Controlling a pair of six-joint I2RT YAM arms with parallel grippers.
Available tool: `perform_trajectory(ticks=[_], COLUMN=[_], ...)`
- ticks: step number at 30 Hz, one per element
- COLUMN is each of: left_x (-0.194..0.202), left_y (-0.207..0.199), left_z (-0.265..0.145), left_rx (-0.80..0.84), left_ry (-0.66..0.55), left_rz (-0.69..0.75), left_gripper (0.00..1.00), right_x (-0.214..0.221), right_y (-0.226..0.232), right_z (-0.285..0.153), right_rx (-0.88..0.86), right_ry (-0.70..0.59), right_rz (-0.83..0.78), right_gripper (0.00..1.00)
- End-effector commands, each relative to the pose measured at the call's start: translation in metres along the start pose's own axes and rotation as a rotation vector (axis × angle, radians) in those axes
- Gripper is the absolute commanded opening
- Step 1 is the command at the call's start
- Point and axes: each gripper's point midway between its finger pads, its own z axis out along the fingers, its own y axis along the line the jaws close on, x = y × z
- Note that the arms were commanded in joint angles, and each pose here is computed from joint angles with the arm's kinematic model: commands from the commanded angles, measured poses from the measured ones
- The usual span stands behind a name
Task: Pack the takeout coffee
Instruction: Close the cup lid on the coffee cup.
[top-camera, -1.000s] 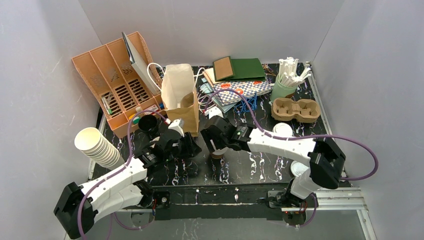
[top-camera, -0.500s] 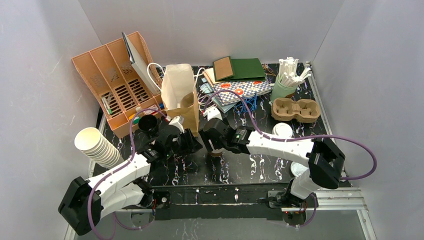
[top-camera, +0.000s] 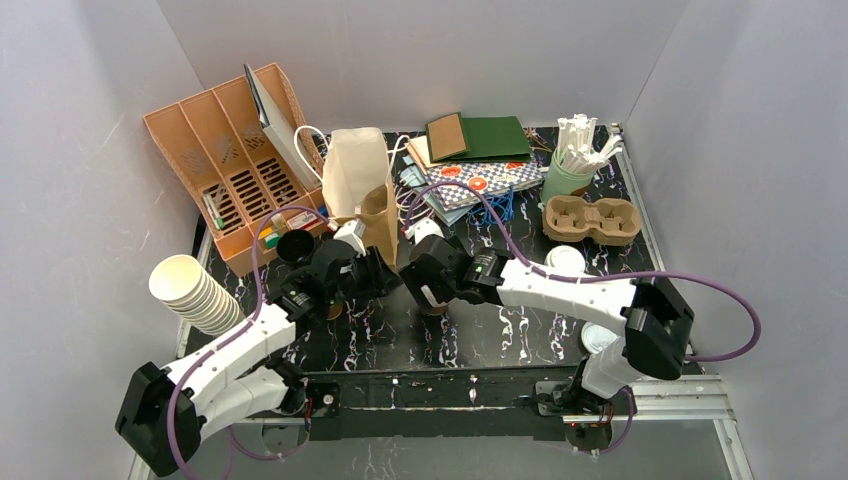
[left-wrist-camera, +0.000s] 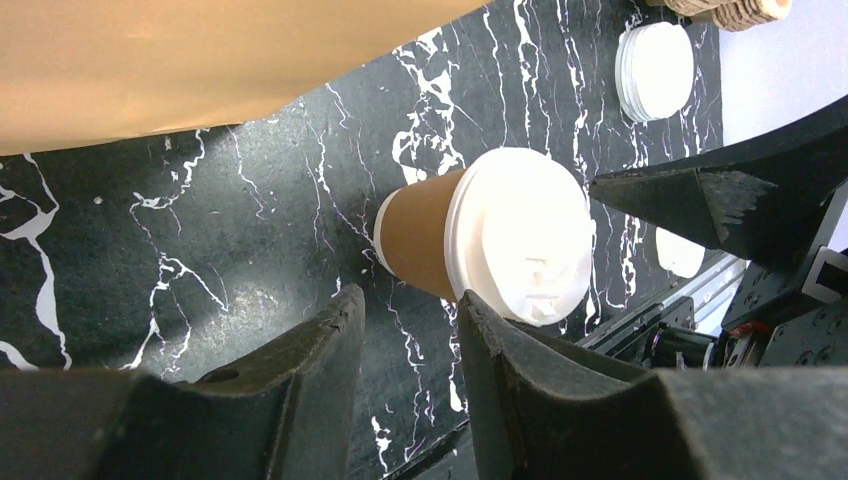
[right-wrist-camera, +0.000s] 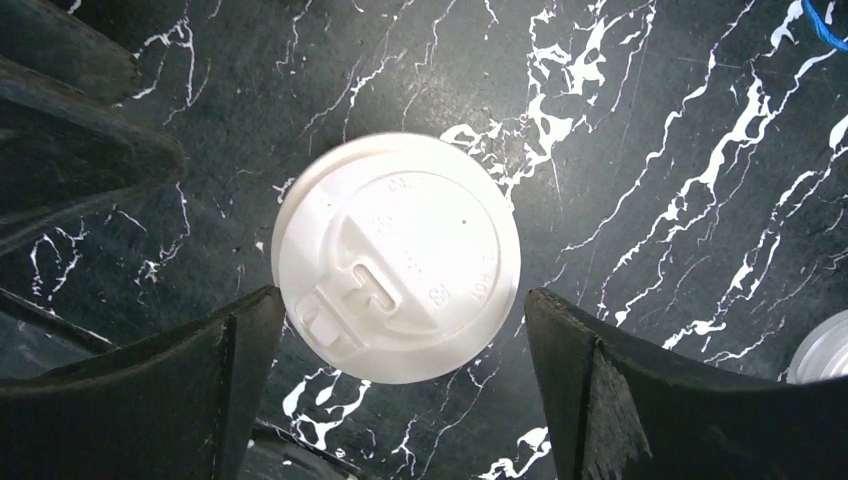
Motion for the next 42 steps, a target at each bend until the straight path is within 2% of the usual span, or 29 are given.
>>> perform_trajectory(ticks=[1,10,14,19,25,27,30,33,37,42], left_x=[-0.006,-0.013,-0.018,-0.013,0.000,0.002,0.007,0.011,0.012,0.011], left_y=[-0.001,-0.008,-0.019,-0.025,-0.044,-0.050,-0.059,-0.066,-0.069,-0.075], left_z=[-0.008,-0.012,-0.011,-0.012,-0.013,-0.012,-0.008,-0.001,0.011,0.023], left_rx=[-0.007,-0.002,0.016,-0.039,-0.106,-0.137,-0.176,-0.197,-0.241,-0.271], left_ry=[-0.004,0.008,0.021,0.020,0.018,0.024,0.061,0.098,0.137,0.175], left_rz=[0.033,0.121,0.130,0.193,0.307,0.362,0.448,0.496,0.536,0.569], left_gripper=[0.38,0.44,0.52,0.65,0.73,0.79,0.97,0.98,0.95,0.96], right_x=[-0.006,-0.028,-0.029,-0.023,-0.004,-0.001,0.003,0.005,0.008,0.011], right_y=[-0.002,0.001,-0.007,-0.042,-0.076,-0.080,-0.080,-0.074,-0.068,-0.067], right_z=[-0.011,-0.034,-0.046,-0.057,-0.052,-0.053,-0.053,-0.052,-0.048,-0.049], right_rx=[0.016,-0.027,-0.010,0.043,-0.082,-0.112,-0.143,-0.179,-0.216,-0.238], right_ry=[0.015,-0.062,-0.085,-0.117,-0.100,-0.110,-0.112,-0.109,-0.129,-0.174], right_rz=[-0.025,0.024,0.087,0.239,0.463,0.500,0.524,0.550,0.634,0.694], right_gripper=[0.98,0.98,0.98,0.98,0.90,0.89,0.89,0.88,0.79,0.74])
